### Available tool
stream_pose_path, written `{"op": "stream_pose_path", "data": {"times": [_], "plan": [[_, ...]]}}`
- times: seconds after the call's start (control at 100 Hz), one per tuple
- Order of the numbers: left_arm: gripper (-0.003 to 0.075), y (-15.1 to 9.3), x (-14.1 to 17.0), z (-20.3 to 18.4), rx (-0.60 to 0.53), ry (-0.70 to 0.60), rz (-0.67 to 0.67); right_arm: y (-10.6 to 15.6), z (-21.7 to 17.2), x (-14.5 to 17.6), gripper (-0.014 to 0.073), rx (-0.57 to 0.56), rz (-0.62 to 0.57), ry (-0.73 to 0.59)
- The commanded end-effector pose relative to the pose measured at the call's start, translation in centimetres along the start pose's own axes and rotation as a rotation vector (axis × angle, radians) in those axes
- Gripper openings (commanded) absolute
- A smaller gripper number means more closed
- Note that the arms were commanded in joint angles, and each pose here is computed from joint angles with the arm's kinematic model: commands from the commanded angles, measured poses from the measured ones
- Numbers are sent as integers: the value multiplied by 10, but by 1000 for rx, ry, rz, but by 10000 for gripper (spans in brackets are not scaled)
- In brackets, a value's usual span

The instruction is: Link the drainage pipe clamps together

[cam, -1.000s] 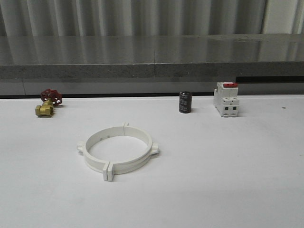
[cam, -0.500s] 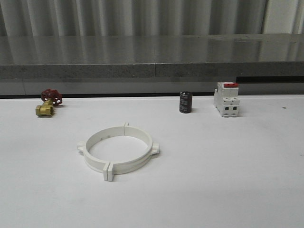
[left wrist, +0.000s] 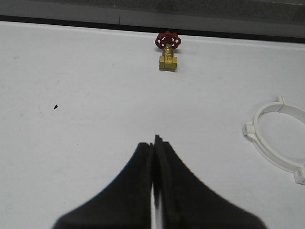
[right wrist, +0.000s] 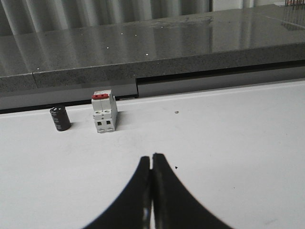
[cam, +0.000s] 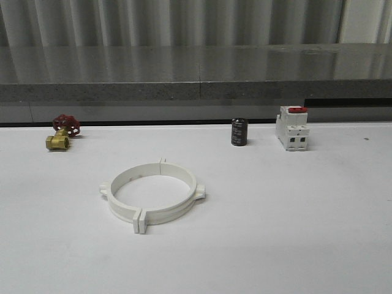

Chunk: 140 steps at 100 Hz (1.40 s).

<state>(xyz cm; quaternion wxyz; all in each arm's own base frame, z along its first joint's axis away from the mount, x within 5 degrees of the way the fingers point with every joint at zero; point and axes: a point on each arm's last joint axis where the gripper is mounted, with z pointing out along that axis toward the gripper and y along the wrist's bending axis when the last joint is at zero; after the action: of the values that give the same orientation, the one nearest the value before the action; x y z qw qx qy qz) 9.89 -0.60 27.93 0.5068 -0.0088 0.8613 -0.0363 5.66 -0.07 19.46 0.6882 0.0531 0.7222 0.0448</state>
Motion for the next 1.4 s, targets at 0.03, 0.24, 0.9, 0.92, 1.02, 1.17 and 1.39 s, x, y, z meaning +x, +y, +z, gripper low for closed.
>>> {"op": "stream_pose_path", "data": {"times": [0.03,0.24,0.9,0.92,1.02,1.17,1.39], "plan": [[-21,-1,-14,-4,7,-91,-1,2,-3,-16,-60,-19,-11,-154],[-21,-1,-14,-4,7,-91,-1,2,-3,-16,-60,-18,-22,-154],[-21,-1,-14,-4,7,-91,-1,2,-3,-16,-60,-18,-22,-154],[-21,-1,-14,-4,7,-91,-1,2,-3,-16,-60,-18,-22,-154],[-21,-1,-13,-3,6,-88,-1,2,-3,-16,-60,-18,-22,-154],[-21,-1,-11,-2,4,-93,3,2,-3,-16,-60,-18,-22,-154],[-21,1,4,1,17,-397,32,2,-3,-16,-60,-18,-22,-154]]}}
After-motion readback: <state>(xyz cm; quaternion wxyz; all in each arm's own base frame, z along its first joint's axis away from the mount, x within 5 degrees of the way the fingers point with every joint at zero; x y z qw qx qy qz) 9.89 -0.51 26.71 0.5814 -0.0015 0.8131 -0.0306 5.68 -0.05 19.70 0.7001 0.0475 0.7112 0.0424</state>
